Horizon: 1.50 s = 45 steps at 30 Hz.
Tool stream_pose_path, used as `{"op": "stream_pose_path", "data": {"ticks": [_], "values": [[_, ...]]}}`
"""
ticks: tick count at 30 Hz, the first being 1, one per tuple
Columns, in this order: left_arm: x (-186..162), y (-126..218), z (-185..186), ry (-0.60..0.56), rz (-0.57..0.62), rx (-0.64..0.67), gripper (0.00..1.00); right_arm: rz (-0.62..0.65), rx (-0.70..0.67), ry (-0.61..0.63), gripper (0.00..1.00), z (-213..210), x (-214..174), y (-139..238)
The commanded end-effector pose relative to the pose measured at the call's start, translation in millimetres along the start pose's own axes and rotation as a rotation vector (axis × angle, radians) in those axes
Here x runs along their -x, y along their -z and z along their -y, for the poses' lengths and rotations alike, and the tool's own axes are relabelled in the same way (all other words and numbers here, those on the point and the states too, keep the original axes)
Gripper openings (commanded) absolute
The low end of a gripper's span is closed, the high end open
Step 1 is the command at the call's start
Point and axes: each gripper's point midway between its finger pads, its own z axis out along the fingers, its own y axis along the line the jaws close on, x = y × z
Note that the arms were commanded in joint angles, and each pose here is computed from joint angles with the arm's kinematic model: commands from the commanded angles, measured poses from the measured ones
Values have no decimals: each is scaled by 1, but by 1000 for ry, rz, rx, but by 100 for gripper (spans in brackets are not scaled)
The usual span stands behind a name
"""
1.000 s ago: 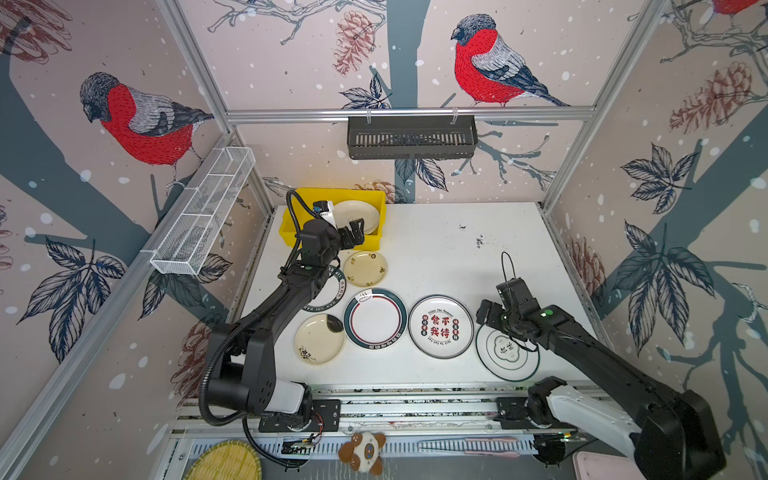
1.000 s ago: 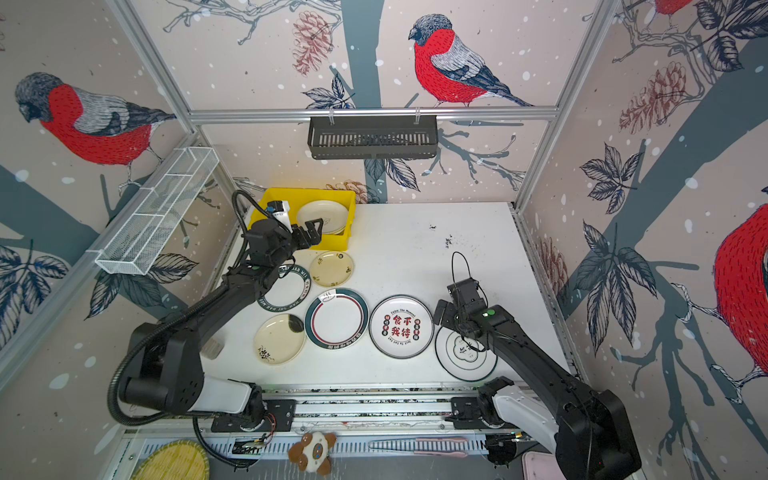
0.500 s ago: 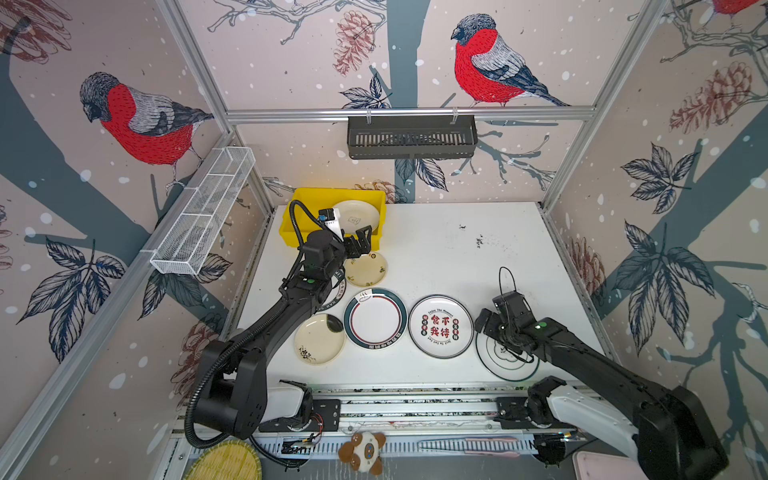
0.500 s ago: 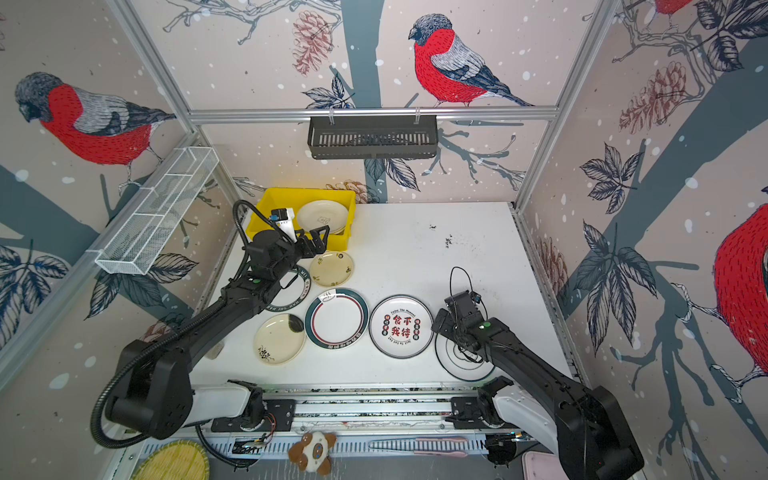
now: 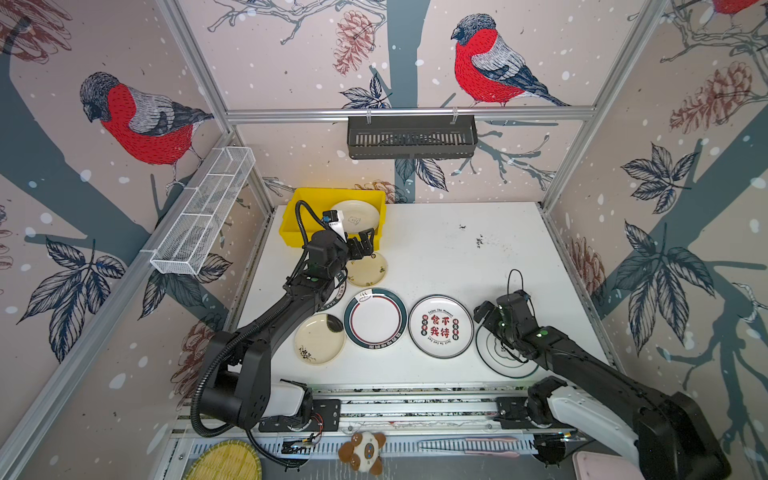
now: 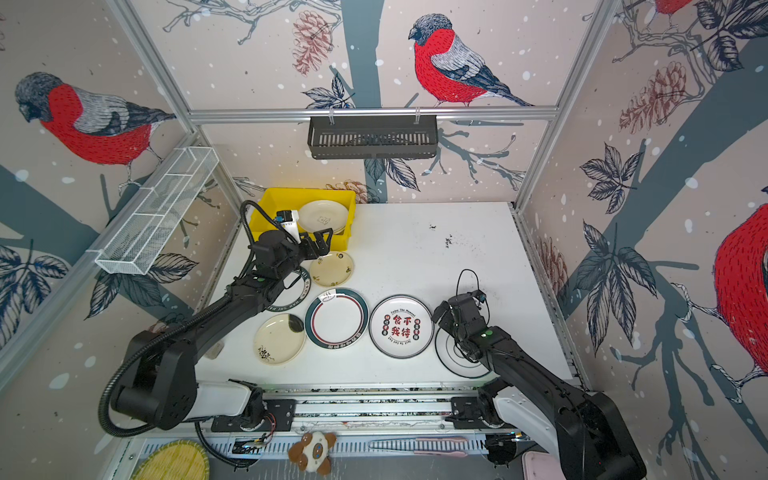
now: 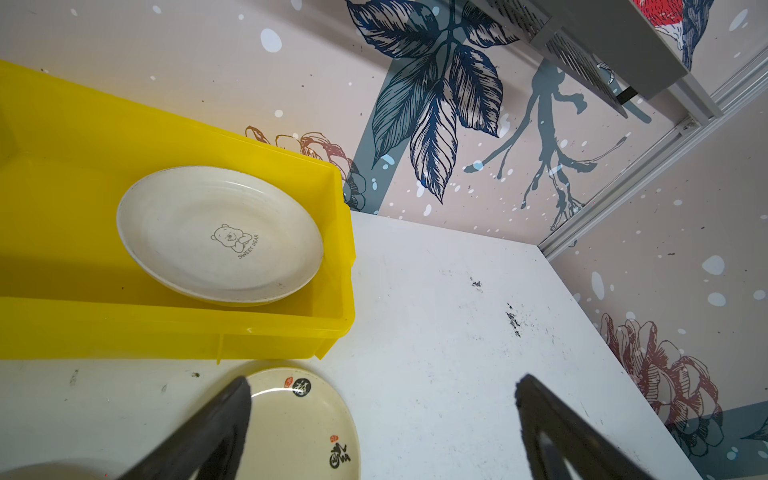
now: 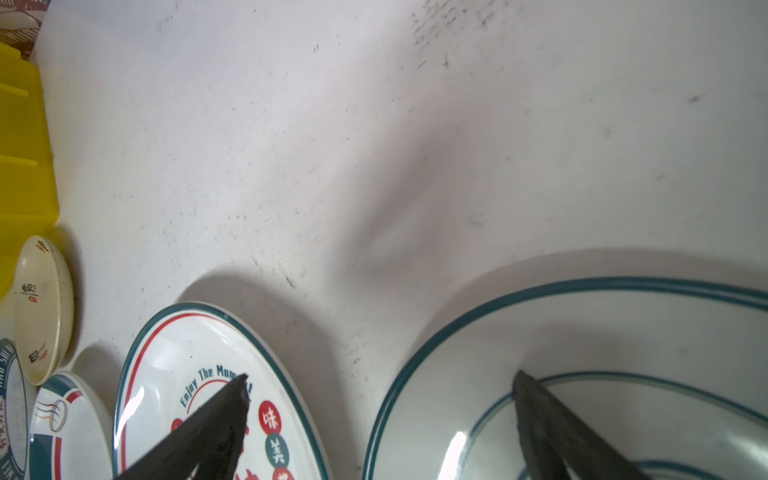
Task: Place the plates into the plastic bin on the countertop
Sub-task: 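Move the right gripper over the green-rimmed plate nearest it while the left withdraws, then slide the green-rimmed cloud plate farther from the robot with the right gripper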
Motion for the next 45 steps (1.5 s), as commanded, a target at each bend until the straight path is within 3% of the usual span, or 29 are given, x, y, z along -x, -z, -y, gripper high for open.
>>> {"op": "stream_pose_path", "data": {"ticks": [1, 32, 45], "values": [[9, -1, 3, -12, 34, -9, 98, -11, -5, -30, 99, 3, -2, -2], [5, 7, 5, -36, 20, 11, 98, 77, 21, -31, 99, -15, 35, -12], [2, 10, 1, -45, 12, 28, 98, 42, 25, -22, 100, -19, 46, -23]]}}
